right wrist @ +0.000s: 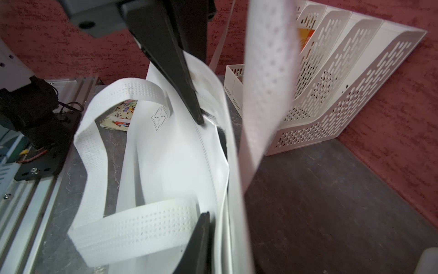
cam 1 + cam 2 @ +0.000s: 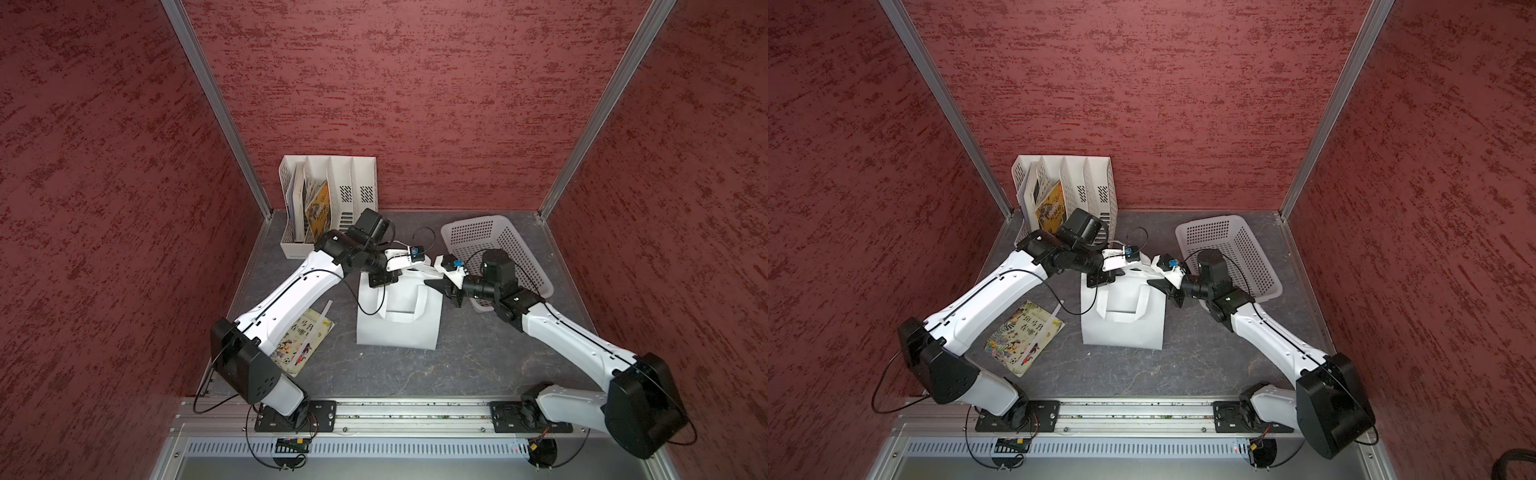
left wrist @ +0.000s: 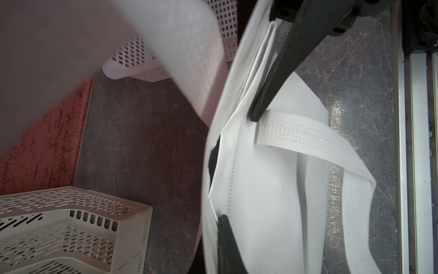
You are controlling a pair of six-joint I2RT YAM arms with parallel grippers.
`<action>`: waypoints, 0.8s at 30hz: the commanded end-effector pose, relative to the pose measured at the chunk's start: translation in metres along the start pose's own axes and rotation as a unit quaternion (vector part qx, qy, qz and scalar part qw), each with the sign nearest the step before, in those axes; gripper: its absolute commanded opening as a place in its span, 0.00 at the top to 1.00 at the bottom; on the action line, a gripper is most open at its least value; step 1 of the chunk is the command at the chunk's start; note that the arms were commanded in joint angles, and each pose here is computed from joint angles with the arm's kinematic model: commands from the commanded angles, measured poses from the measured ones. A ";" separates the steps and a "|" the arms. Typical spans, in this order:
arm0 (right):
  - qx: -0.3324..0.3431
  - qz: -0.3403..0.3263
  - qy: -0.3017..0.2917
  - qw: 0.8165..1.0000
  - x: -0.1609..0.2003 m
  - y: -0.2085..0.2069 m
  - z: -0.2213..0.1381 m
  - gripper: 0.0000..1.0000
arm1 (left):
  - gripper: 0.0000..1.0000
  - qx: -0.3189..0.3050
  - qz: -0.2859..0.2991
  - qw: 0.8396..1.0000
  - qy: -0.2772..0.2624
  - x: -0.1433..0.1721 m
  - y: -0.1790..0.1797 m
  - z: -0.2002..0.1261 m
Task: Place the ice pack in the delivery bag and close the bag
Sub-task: Close the delivery bag at the center of the board.
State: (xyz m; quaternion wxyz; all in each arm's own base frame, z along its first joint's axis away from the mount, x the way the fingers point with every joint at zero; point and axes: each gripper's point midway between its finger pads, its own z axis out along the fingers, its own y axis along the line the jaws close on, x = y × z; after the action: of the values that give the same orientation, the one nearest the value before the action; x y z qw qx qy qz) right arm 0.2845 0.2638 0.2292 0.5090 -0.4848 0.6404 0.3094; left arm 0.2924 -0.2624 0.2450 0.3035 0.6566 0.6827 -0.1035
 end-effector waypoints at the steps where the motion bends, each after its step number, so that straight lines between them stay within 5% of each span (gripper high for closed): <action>1: -0.007 -0.011 -0.017 1.000 -0.014 0.001 -0.001 0.64 | 1.00 0.026 0.010 1.000 -0.004 0.000 -0.013 0.000; 7: -0.019 -0.018 -0.035 0.999 -0.031 -0.002 0.003 0.65 | 1.00 0.034 0.009 0.999 -0.005 -0.002 -0.014 0.000; 14: -0.024 -0.027 -0.017 0.999 -0.021 0.000 0.005 0.98 | 0.95 0.032 0.002 0.999 -0.006 -0.002 -0.016 -0.004; 19: -0.008 -0.045 -0.013 0.999 -0.012 0.002 0.000 1.00 | 0.71 0.043 -0.015 0.999 -0.025 -0.006 -0.023 -0.013; 24: 0.004 -0.076 -0.021 0.997 -0.006 0.007 -0.005 1.00 | 0.26 0.100 -0.108 0.984 -0.100 -0.025 -0.027 -0.038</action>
State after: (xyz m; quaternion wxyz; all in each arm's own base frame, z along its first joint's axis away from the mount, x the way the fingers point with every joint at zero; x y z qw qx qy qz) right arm 0.2781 0.2680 0.2443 0.5378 -0.5155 0.5947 0.3020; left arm 0.2692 -0.2640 0.2559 0.2912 0.6403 0.6873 -0.1813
